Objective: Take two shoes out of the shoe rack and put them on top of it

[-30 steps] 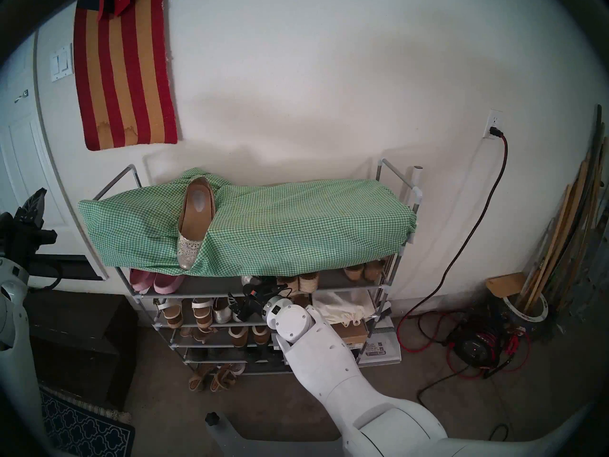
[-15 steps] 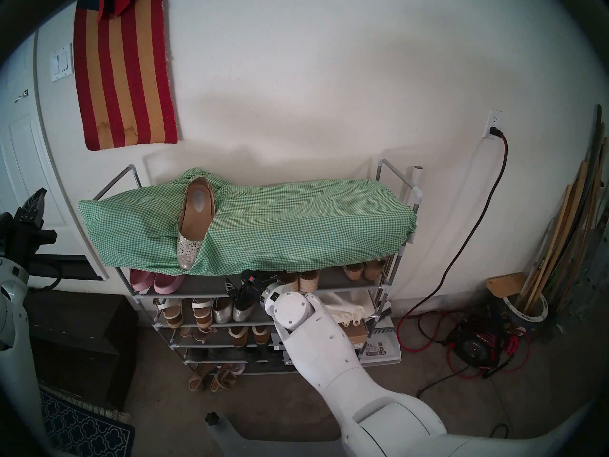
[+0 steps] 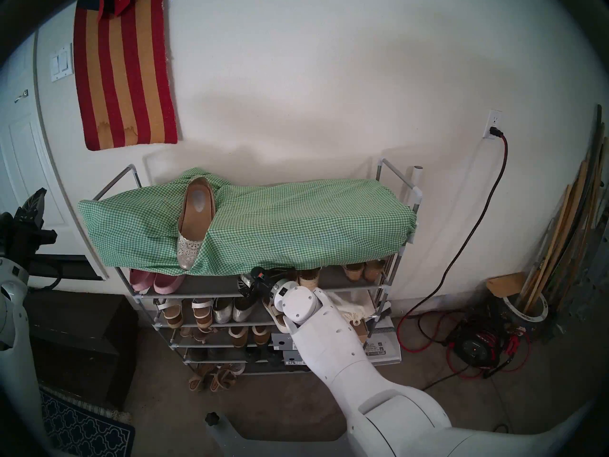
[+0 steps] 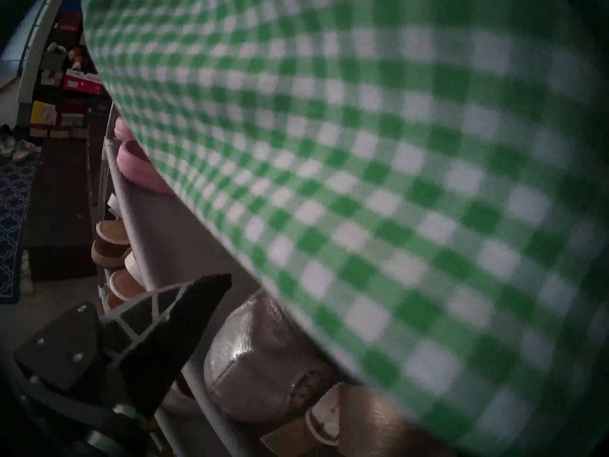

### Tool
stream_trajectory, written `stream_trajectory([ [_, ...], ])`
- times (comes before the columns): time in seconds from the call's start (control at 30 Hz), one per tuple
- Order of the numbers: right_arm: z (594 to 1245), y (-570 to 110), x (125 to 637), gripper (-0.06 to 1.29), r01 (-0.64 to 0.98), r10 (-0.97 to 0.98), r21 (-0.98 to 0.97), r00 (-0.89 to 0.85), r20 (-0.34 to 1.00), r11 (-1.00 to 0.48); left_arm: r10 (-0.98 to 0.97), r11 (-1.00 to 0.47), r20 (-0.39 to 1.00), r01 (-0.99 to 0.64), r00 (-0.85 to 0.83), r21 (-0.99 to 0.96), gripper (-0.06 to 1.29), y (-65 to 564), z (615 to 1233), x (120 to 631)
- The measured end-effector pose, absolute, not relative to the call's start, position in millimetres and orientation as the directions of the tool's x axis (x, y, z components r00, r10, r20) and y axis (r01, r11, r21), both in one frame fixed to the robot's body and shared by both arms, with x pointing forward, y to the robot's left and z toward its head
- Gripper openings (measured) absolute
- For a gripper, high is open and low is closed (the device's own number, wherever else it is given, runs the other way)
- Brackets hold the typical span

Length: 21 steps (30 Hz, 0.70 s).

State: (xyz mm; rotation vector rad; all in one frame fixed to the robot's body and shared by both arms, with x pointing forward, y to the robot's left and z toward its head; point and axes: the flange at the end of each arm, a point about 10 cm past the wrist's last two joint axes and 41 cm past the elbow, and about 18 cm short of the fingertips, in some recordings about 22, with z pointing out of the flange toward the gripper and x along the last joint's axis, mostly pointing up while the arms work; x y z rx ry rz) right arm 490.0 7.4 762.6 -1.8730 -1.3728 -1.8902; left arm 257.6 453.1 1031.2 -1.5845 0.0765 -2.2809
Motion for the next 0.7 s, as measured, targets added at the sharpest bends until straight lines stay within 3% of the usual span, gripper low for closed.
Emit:
stream_trajectory([
  [0.7,750.8,19.3,505.2,1.23,0.724,0.557,0.504,-0.199,0.807,-0.471,-0.322,-0.933,0.896,0.261,-0.306,-0.247,-0.02,453.1,1031.3,257.6],
])
